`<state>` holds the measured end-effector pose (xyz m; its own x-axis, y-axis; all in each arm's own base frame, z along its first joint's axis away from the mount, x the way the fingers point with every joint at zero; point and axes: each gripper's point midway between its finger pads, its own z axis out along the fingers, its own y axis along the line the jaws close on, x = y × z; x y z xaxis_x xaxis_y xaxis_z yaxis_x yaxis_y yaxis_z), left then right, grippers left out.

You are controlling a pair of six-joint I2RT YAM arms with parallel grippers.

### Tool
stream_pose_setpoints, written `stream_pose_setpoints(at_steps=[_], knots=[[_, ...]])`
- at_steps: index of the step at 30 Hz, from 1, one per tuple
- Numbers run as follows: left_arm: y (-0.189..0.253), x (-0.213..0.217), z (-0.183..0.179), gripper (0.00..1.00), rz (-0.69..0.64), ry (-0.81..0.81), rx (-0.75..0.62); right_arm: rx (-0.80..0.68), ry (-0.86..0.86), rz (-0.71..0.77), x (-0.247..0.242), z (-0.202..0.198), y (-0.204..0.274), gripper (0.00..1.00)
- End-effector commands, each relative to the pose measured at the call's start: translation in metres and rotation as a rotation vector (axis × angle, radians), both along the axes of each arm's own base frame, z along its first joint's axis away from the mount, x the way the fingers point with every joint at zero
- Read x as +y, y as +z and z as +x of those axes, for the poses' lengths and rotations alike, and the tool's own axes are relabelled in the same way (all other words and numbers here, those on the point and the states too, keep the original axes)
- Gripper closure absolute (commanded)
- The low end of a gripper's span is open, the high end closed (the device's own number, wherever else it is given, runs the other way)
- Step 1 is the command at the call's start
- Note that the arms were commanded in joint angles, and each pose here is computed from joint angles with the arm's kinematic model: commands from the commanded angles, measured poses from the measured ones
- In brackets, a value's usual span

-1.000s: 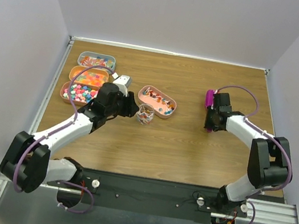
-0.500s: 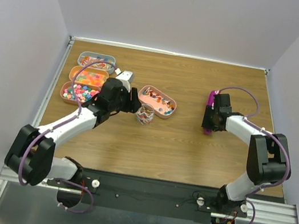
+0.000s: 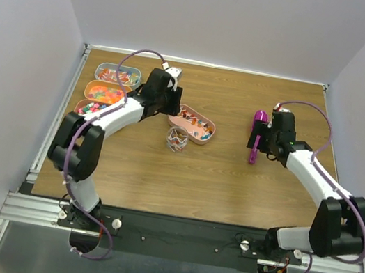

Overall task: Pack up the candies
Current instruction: Place the spatula at the center of the board, then pick up the storage box at the center of the board.

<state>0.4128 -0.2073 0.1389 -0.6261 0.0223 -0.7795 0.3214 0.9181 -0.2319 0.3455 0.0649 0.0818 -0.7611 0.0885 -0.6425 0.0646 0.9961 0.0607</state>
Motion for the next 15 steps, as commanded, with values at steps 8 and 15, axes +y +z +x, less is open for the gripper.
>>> stream_pose_setpoints(at_steps=[8,15], knots=[[-0.082,0.011,0.039,0.45,0.214,-0.054,0.193,-0.139,0.069,0.108,0.015,-0.011,0.051,0.08],[-0.095,0.012,0.055,0.50,0.255,-0.049,0.198,-0.143,0.091,0.131,0.021,-0.010,0.047,0.08]])
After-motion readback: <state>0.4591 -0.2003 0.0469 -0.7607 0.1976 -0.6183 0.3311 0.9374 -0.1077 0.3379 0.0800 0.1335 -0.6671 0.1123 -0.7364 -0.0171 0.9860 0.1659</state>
